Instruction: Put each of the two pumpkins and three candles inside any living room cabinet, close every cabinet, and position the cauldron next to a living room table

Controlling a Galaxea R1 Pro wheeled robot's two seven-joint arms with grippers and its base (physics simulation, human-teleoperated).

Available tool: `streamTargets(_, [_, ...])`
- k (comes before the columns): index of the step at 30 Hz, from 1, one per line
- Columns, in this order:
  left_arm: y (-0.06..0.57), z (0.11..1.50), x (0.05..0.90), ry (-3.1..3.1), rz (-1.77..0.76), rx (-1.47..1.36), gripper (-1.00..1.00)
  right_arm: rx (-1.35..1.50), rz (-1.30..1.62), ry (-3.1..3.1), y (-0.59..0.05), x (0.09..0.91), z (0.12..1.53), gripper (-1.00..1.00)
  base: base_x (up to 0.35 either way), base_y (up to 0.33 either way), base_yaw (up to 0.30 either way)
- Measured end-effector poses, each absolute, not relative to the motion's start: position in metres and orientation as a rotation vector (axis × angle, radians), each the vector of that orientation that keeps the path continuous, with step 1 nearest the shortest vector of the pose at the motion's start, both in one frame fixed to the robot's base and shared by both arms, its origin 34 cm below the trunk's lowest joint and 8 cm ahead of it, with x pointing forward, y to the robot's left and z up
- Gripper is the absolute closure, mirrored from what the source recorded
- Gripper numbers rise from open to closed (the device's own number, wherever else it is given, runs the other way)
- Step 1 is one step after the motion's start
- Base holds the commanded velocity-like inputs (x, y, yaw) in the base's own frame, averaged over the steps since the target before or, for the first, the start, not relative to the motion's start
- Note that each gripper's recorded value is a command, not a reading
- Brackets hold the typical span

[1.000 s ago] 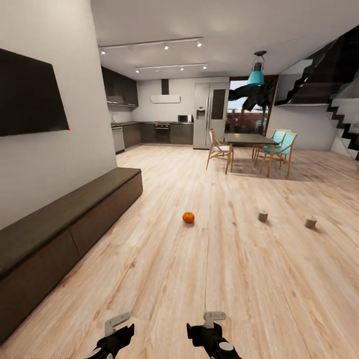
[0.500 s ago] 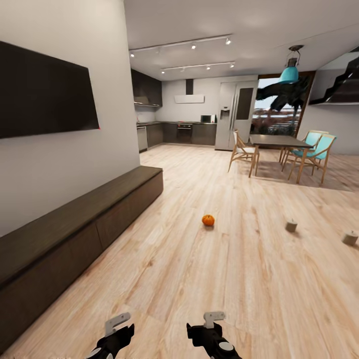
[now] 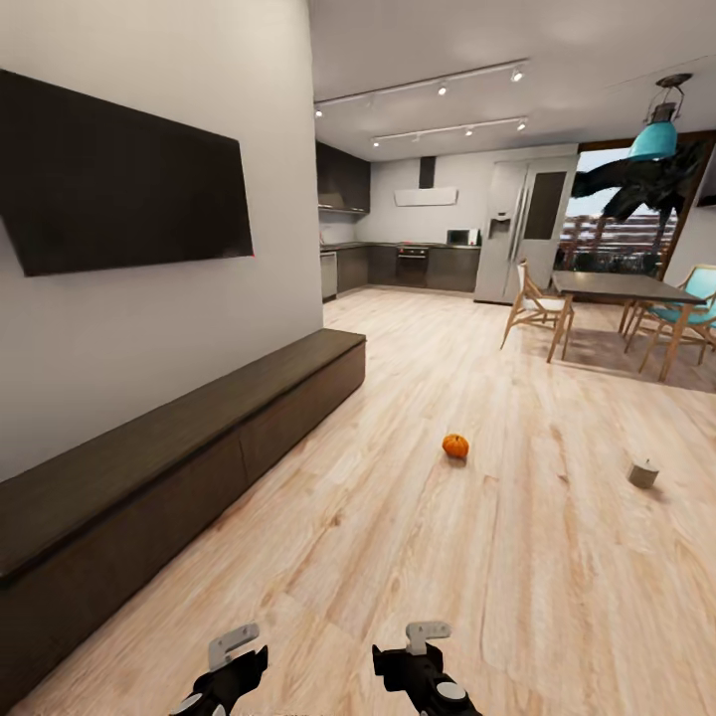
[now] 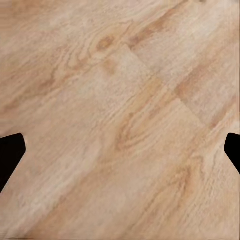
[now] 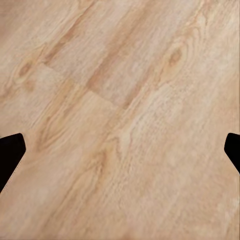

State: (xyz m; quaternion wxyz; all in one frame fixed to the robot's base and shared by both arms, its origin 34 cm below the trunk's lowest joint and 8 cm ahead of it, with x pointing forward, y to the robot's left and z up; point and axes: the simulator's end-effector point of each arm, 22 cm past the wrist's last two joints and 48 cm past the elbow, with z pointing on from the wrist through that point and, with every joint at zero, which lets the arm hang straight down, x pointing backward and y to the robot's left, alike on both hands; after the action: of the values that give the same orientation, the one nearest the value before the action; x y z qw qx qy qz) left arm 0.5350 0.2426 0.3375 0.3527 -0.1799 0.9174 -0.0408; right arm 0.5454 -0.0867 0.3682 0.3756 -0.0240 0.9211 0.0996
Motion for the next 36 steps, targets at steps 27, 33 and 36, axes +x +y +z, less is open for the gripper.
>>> streamTargets(27, [0.24,0.326,0.521,2.412,-0.102,-0.465,-1.0,-0.062,0.255,2.356,-0.087,0.546,0.368,-1.0,0.012,0.0,0.291])
streamTargets(33, [0.24,0.325,0.521,2.412,-0.102,-0.466,-1.0,-0.062,0.255,2.355,-0.087,0.546,0.369,-1.0,0.083,0.0,0.291])
streamTargets(36, [0.24,0.325,0.521,2.413,-0.102,-0.466,-1.0,-0.062,0.256,2.355,-0.087,0.546,0.369,-1.0,0.09,0.0,0.291])
